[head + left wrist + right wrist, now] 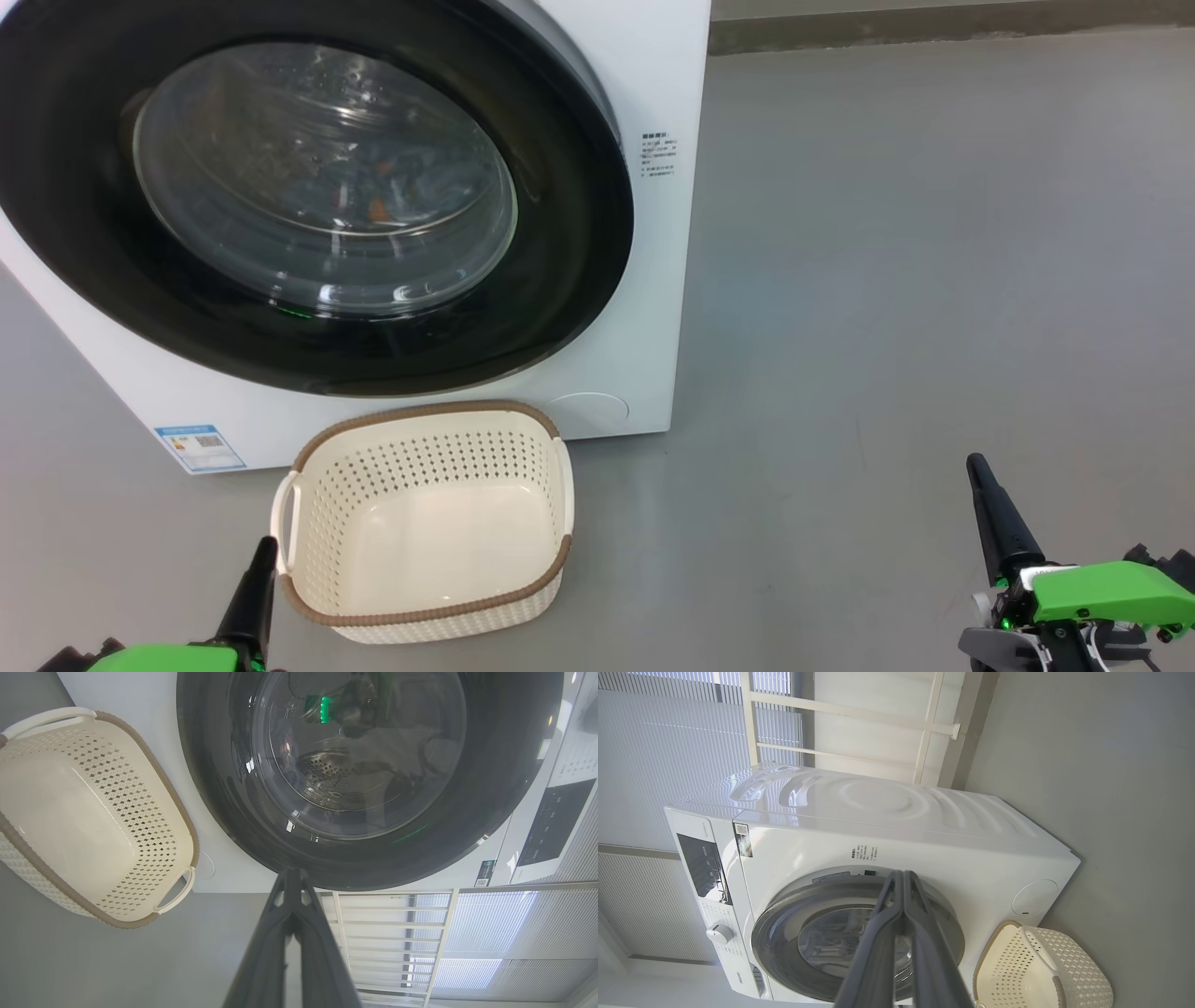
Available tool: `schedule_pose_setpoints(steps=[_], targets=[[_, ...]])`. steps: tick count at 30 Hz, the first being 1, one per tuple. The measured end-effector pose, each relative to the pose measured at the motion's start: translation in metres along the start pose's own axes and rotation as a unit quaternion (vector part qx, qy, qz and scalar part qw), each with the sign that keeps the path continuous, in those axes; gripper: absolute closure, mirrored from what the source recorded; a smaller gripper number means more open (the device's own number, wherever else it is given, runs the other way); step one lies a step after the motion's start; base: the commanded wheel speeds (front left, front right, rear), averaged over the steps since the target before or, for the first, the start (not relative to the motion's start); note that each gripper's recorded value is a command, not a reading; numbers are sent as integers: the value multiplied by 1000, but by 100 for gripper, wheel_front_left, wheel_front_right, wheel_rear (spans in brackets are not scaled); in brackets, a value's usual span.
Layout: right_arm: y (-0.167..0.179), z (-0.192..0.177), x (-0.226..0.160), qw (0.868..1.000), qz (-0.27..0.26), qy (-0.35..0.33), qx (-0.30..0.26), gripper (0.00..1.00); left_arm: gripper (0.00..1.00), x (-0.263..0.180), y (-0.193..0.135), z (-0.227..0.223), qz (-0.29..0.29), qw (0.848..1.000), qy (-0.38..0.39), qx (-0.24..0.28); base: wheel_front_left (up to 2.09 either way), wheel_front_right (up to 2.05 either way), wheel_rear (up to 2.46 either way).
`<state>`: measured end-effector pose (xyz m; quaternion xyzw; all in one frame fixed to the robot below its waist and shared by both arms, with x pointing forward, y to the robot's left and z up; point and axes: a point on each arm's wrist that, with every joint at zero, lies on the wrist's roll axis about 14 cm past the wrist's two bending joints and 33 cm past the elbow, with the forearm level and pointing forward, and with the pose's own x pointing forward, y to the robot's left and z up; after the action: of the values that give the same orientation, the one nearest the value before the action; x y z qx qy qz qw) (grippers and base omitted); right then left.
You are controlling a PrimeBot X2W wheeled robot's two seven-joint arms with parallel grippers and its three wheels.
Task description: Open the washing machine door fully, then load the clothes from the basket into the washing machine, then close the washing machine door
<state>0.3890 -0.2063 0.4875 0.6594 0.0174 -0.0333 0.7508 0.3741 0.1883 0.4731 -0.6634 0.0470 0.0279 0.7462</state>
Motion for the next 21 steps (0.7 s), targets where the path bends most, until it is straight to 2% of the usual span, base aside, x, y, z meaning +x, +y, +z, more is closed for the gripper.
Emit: schedule_pose_setpoints(steps=[11, 21], targets=[[3, 3, -5, 998, 9, -2, 58, 100, 100, 2, -11, 0, -18, 998, 2, -56, 0, 0, 0], [4, 3, -5, 998, 11, -3, 64, 100, 100, 2, -11, 1, -18, 998, 1, -59, 0, 0, 0]])
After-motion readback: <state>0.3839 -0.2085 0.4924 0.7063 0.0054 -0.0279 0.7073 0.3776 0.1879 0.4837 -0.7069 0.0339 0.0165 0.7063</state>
